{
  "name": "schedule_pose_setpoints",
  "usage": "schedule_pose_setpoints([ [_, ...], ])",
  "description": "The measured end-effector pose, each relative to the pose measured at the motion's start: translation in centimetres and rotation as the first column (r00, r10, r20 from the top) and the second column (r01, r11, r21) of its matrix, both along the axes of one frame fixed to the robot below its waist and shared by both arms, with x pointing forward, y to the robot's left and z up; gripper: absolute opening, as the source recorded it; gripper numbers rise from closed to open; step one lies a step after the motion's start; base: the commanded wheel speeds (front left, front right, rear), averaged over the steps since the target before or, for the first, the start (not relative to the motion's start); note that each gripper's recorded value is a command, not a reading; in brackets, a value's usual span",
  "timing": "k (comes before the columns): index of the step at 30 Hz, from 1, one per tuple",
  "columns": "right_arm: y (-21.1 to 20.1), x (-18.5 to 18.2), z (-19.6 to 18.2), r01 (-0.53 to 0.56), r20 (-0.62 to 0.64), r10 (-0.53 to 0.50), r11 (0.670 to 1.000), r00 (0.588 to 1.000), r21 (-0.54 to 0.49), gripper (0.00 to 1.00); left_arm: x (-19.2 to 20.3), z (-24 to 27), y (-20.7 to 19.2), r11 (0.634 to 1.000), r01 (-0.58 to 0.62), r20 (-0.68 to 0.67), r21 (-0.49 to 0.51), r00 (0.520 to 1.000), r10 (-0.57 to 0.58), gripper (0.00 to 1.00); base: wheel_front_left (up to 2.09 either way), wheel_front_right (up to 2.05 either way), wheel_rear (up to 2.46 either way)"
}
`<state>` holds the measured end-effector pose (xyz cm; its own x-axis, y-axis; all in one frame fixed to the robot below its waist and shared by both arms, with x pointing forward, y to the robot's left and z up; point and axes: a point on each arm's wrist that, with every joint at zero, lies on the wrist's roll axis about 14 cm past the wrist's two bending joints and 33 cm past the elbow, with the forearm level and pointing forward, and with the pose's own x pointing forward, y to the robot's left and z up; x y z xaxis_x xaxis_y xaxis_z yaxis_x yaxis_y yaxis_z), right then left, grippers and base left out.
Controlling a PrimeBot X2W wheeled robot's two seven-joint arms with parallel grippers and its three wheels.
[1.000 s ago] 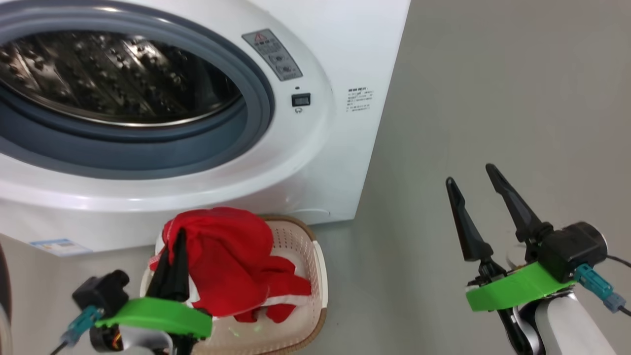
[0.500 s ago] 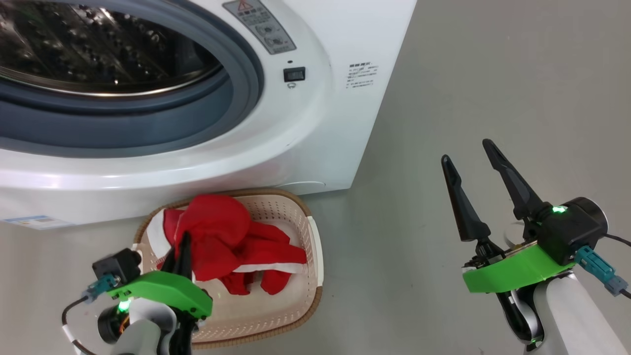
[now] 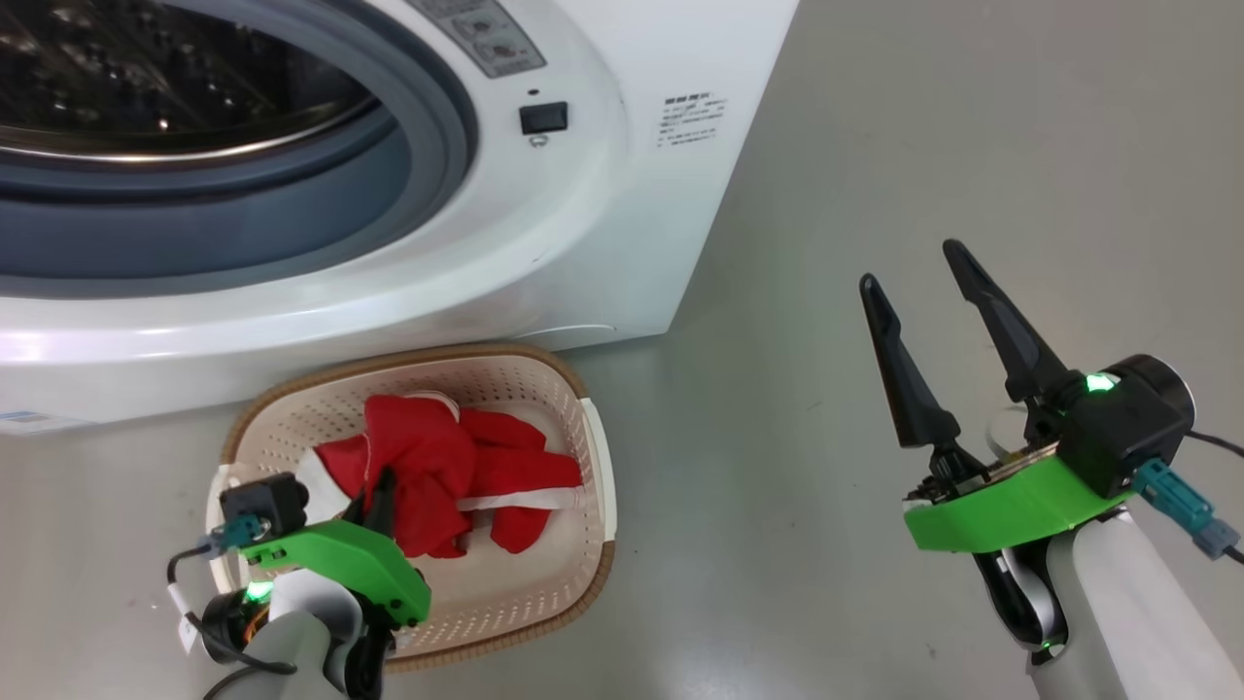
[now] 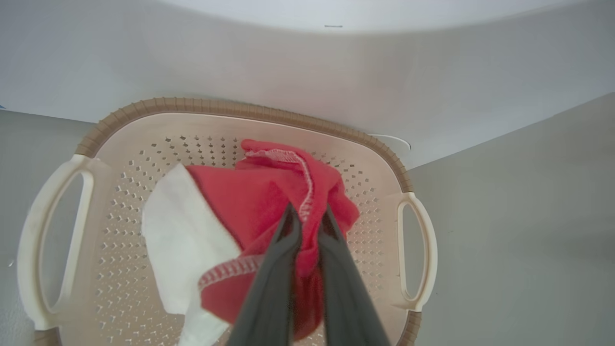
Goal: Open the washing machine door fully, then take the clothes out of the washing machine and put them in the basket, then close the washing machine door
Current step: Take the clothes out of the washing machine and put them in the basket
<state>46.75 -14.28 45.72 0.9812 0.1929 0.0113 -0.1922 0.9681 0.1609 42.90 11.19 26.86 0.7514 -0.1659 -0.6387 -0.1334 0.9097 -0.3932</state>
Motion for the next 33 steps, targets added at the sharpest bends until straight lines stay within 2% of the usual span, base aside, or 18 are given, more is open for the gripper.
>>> schedule_pose_setpoints([
  [2, -0.2, 0.1, 0.0, 0.006, 0.0, -0.006, 1.0, 1.0, 0.007, 1.0, -0.1, -0.3, -0.3, 1.0, 0.015, -0.009, 0.004, 1.0, -0.015, 0.02, 0.0, 0.0, 0.0],
  [4, -0.4, 0.1, -0.2, 0.011, -0.005, -0.011, 1.0, 1.0, 0.005, 1.0, 0.0, -0.5, -0.5, 1.0, 0.023, -0.014, 0.005, 1.0, -0.023, 0.34, 0.0, 0.0, 0.0],
  [5, -0.4, 0.0, -0.2, 0.013, -0.006, -0.013, 1.0, 1.0, 0.004, 1.0, 0.1, -0.4, -0.6, 0.999, 0.032, -0.01, 0.009, 0.999, -0.032, 0.87, 0.0, 0.0, 0.0],
  [6, -0.5, 0.0, -0.1, 0.014, -0.005, -0.014, 1.0, 1.0, 0.004, 1.0, 0.2, -0.3, -0.7, 0.999, 0.04, -0.004, 0.013, 0.999, -0.04, 1.0, 0.0, 0.0, 0.0],
  [14, -0.7, -0.3, 1.6, 0.023, 0.034, -0.024, 1.0, 0.999, 0.009, 1.0, 2.7, 3.3, -0.9, 0.999, 0.033, 0.127, 0.009, 0.991, -0.034, 1.0, 0.0, 0.0, 0.0],
  [21, -0.9, -1.3, 3.3, 0.033, 0.065, -0.034, 0.999, 0.997, 0.012, 1.0, 2.0, 6.4, 0.2, 1.0, 0.009, 0.235, 0.019, 0.972, -0.013, 1.0, 0.0, 0.0, 0.0],
  [33, -0.8, -3.7, 5.6, 0.036, 0.108, -0.038, 0.999, 0.993, 0.021, 1.0, 1.5, 15.0, 2.7, 0.997, -0.047, 0.503, 0.056, 0.864, 0.013, 1.0, 0.0, 0.0, 0.0],
])
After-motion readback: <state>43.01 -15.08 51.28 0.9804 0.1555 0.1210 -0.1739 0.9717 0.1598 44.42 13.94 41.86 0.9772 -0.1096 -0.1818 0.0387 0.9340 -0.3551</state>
